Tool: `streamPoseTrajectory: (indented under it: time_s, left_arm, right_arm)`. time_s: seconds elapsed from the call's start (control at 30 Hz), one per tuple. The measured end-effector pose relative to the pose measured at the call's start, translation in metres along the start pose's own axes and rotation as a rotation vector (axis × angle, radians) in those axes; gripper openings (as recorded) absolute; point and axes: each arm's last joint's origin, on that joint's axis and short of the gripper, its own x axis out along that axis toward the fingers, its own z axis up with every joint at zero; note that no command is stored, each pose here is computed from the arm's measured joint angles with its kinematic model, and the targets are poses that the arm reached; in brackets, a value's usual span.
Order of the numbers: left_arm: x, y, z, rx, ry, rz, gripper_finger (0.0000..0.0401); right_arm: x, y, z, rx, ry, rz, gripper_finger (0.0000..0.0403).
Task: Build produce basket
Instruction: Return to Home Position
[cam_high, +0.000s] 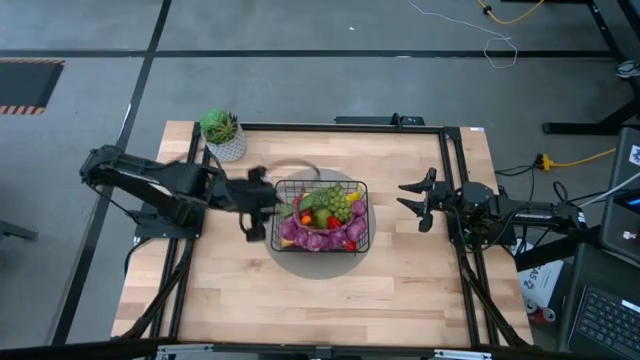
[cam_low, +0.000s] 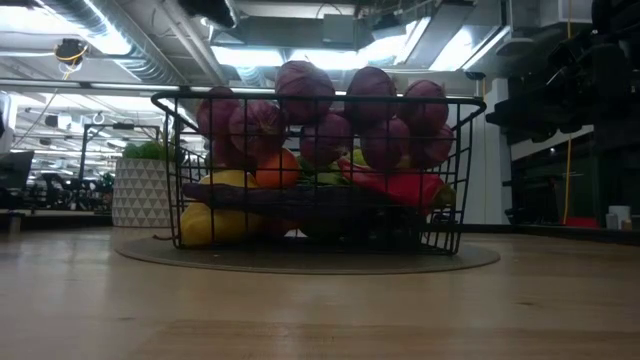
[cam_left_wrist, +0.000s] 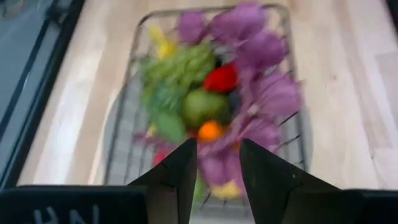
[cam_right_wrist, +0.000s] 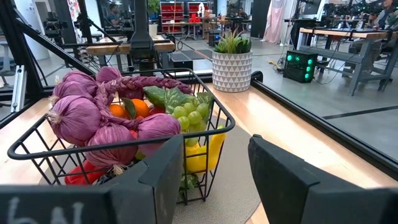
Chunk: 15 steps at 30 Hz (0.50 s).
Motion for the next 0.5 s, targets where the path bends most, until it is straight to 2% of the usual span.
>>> streamPoseTrajectory:
  time_s: [0.2,0.37,0.5]
  left_arm:
    - [-0.037,0.029,-0.009,-0.111,-0.013,0.054,0.0115]
    - [-0.074,0.048,-0.018,-0.131,-0.089,0.079,0.0115]
    - [-0.102,0.057,-0.027,-0.123,-0.16,0.033,0.0115]
  right_arm:
    - [0.0,0.0,0.0,0.0,0.0,0.0,0.0184]
    - [0.0,0.0,0.0,0.0,0.0,0.0,0.0184]
    - [0.0,0.0,0.0,0.0,0.0,0.0,0.0184]
